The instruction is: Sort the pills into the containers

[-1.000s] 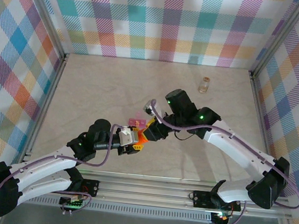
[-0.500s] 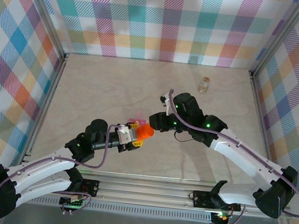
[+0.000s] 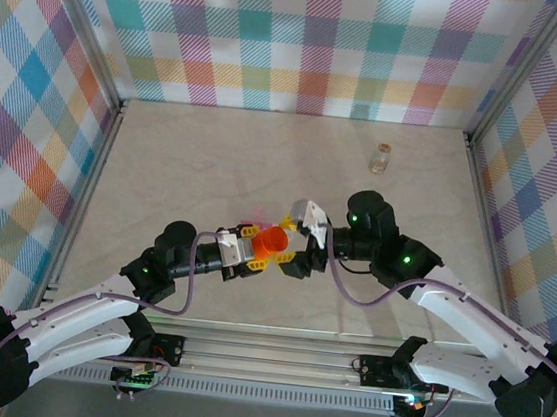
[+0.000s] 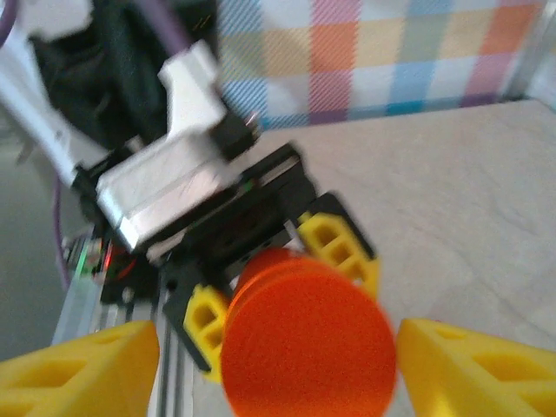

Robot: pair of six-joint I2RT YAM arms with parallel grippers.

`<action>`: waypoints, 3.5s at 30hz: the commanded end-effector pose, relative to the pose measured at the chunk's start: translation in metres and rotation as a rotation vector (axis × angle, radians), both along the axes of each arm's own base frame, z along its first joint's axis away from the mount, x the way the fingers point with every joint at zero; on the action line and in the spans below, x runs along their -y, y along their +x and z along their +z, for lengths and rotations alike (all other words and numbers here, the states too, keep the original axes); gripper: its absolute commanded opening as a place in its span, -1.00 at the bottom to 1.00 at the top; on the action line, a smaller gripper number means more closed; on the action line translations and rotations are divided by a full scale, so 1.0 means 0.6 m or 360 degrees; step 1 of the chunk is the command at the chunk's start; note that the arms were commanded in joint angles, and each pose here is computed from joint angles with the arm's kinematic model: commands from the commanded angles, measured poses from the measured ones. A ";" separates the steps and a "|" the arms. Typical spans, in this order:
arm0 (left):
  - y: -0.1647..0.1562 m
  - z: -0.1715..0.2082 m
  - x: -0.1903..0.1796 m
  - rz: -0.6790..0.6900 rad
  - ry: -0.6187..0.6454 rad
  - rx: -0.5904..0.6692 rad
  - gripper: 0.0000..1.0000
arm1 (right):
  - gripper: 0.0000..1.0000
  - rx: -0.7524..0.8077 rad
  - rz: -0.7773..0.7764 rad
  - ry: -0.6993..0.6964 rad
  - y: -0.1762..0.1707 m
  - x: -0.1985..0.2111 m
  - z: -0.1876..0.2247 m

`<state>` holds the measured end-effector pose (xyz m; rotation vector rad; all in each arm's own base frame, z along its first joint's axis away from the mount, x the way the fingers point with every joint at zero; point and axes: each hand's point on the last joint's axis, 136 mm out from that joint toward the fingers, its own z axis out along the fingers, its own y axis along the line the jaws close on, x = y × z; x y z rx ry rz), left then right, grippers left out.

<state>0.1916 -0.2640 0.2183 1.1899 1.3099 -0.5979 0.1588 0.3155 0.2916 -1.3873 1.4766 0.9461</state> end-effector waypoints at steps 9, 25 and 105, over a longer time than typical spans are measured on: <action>-0.009 0.044 0.010 -0.0078 -0.0109 0.0085 -1.00 | 0.61 0.0339 0.0491 0.0006 -0.022 -0.014 0.031; -0.010 0.044 0.010 -0.0079 -0.0107 0.0082 -1.00 | 0.44 0.0263 0.0534 -0.0085 -0.013 -0.013 0.004; -0.024 0.132 0.017 -0.0200 -0.0462 0.0019 -1.00 | 0.56 0.0301 0.0444 0.0442 -0.049 -0.025 0.101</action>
